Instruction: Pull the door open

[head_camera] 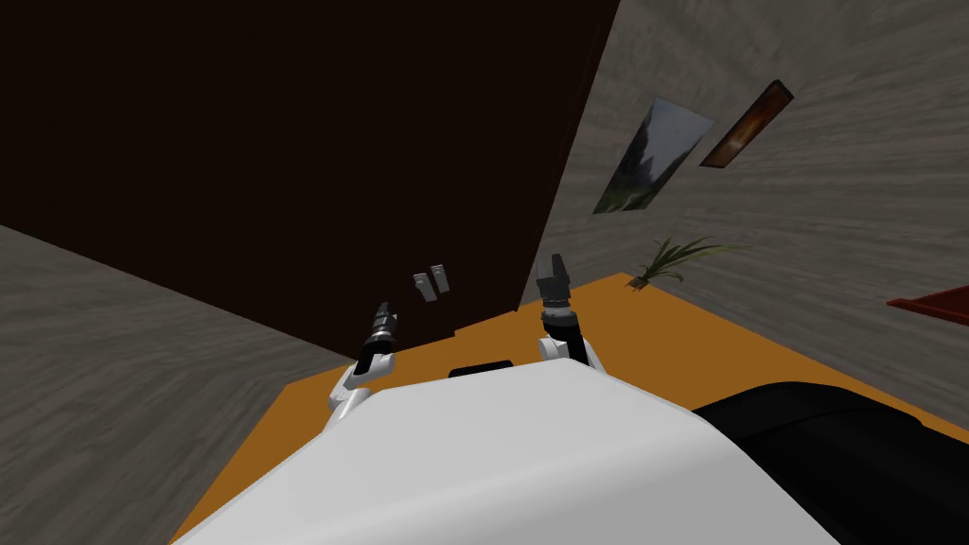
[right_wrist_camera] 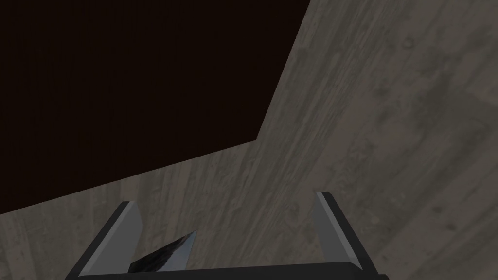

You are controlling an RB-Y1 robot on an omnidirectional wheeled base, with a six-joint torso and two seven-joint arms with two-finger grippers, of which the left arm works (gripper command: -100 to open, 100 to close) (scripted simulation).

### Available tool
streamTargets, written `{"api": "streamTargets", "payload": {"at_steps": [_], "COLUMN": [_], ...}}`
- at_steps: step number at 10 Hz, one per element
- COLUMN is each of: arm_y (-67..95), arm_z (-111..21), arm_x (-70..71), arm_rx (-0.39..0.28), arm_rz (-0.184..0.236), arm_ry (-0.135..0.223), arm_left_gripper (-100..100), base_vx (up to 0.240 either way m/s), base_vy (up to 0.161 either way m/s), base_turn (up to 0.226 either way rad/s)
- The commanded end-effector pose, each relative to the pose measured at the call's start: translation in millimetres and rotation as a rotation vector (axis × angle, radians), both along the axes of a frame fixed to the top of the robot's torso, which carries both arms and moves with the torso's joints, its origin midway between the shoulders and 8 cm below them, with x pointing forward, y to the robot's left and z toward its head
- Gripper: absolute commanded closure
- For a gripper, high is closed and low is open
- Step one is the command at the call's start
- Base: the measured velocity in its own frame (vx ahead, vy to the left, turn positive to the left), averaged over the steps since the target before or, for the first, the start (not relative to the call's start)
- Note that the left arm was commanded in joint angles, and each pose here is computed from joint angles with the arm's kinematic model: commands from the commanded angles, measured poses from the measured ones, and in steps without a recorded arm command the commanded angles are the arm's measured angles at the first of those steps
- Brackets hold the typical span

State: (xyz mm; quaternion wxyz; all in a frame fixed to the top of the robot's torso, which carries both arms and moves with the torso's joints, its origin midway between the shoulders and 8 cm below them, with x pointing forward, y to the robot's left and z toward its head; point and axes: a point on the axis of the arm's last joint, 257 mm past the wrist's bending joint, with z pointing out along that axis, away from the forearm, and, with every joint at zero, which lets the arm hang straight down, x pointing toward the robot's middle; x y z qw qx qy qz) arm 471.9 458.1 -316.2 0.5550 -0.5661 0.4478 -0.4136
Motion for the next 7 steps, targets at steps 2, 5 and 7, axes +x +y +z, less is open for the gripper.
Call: {"api": "streamTargets", "payload": {"at_steps": [2, 5, 7], "arm_y": [-5.3, -28.7, -22.1], "arm_z": [3.3, 16.2, 12.3], "arm_x": [5.1, 22.6, 19.3], "arm_rx": [-0.001, -0.009, -0.008], "arm_rz": [-0.005, -0.042, -0.032], "arm_ry": [-0.009, -0.044, -0.034], "arm_left_gripper": [-100, -100, 100], "base_vx": [0.177, 0.222, 0.051], "base_vy": [0.029, -0.049, -0.024], "base_turn": [-0.056, -0.12, 0.001]}}
